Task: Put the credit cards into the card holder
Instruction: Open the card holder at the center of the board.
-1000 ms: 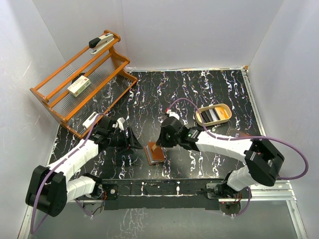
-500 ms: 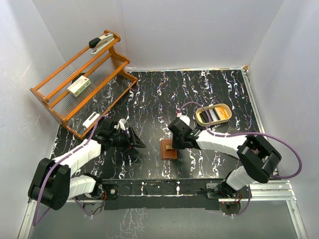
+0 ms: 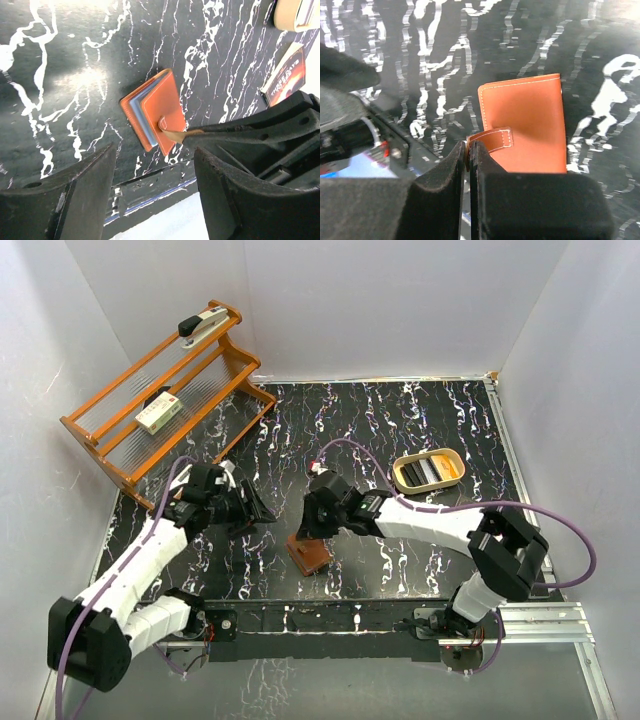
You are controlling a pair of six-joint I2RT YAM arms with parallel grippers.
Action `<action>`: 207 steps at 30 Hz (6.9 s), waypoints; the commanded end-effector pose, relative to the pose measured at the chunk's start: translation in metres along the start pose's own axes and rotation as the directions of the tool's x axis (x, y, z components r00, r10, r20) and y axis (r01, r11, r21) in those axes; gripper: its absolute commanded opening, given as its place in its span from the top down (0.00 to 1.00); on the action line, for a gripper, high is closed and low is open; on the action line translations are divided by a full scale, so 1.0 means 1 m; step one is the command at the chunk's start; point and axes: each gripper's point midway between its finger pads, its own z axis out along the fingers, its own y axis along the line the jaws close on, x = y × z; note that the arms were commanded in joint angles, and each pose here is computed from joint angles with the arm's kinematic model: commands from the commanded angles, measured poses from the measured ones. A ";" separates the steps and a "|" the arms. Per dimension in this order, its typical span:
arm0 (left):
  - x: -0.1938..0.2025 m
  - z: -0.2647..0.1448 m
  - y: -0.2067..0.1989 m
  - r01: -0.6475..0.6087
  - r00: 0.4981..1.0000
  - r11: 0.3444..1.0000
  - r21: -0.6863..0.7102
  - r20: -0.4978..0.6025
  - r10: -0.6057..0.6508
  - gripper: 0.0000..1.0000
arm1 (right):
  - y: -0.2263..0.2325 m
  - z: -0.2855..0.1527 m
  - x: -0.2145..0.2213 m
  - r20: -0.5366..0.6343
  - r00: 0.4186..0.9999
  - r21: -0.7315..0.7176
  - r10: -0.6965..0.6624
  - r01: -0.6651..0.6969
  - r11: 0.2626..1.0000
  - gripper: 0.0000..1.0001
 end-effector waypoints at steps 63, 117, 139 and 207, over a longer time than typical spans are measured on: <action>0.029 0.039 -0.018 0.070 0.989 0.935 0.348 -0.146 -0.019 1.00 | -0.071 -0.016 -0.018 0.043 0.995 0.083 0.088 -0.091 0.992 0.81; 0.043 0.036 -0.003 0.040 0.990 0.947 0.319 -0.140 0.005 1.00 | 0.010 0.023 0.030 -0.050 0.998 -0.071 0.041 -0.045 0.997 0.33; 0.043 0.036 -0.002 0.046 0.990 0.949 0.312 -0.141 -0.002 1.00 | 0.024 0.023 0.021 -0.042 0.998 -0.097 0.036 -0.040 0.994 0.20; 0.041 0.027 -0.009 0.079 0.992 0.939 0.336 -0.115 -0.042 1.00 | 0.053 -0.017 -0.010 0.104 0.994 -0.064 -0.020 0.027 0.998 0.38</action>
